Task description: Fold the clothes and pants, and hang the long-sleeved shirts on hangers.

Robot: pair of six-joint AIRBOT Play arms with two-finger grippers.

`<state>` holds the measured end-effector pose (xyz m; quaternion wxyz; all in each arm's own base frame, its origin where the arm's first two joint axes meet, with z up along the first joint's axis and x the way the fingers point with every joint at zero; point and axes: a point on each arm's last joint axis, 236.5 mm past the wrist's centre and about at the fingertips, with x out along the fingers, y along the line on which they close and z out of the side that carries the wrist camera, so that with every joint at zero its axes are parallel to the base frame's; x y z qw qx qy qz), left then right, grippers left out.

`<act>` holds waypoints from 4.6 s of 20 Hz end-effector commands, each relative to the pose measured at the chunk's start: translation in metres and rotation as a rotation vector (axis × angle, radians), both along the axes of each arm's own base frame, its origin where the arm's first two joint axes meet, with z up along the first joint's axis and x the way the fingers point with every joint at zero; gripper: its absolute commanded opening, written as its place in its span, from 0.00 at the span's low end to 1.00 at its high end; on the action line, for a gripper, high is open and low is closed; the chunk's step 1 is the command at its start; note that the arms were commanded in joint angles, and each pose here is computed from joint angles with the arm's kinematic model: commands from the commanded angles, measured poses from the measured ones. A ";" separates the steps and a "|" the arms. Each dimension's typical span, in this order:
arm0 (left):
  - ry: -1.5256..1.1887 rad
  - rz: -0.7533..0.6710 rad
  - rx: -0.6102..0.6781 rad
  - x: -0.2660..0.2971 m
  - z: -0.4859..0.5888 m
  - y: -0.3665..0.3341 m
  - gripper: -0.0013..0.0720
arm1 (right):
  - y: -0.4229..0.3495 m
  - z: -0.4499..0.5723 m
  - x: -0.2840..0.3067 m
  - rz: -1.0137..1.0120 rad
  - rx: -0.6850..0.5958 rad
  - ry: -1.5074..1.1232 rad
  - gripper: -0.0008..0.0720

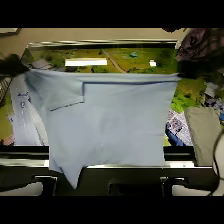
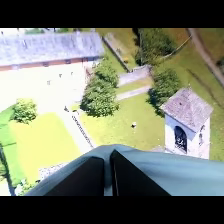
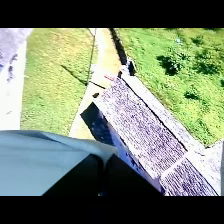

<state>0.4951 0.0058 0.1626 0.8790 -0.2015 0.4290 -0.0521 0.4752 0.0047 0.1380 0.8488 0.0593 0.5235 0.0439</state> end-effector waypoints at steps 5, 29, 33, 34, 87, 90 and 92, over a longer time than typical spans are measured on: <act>0.068 -0.054 -0.004 0.119 -0.169 -0.034 0.04 | -0.019 -0.135 0.090 -0.141 -0.107 0.001 0.06; 0.701 -0.255 0.065 -0.018 -0.234 -0.018 0.04 | 0.006 -0.212 -0.055 -0.073 -0.061 0.730 0.06; 0.723 -0.271 0.065 -0.020 -0.245 -0.025 0.07 | 0.006 -0.221 -0.058 -0.076 -0.062 0.759 0.06; 0.721 -0.272 0.066 -0.019 -0.246 -0.026 0.22 | 0.006 -0.222 -0.059 -0.075 -0.062 0.769 0.14; 0.738 0.225 -0.440 -0.297 -0.271 -0.035 0.04 | 0.010 -0.222 -0.257 -0.244 0.507 0.688 0.67; 0.740 0.224 -0.442 -0.297 -0.271 -0.035 0.04 | 0.018 -0.245 -0.284 -0.255 0.503 0.742 0.67; 0.740 0.225 -0.442 -0.297 -0.271 -0.035 0.04 | 0.020 -0.252 -0.287 -0.269 0.502 0.741 0.66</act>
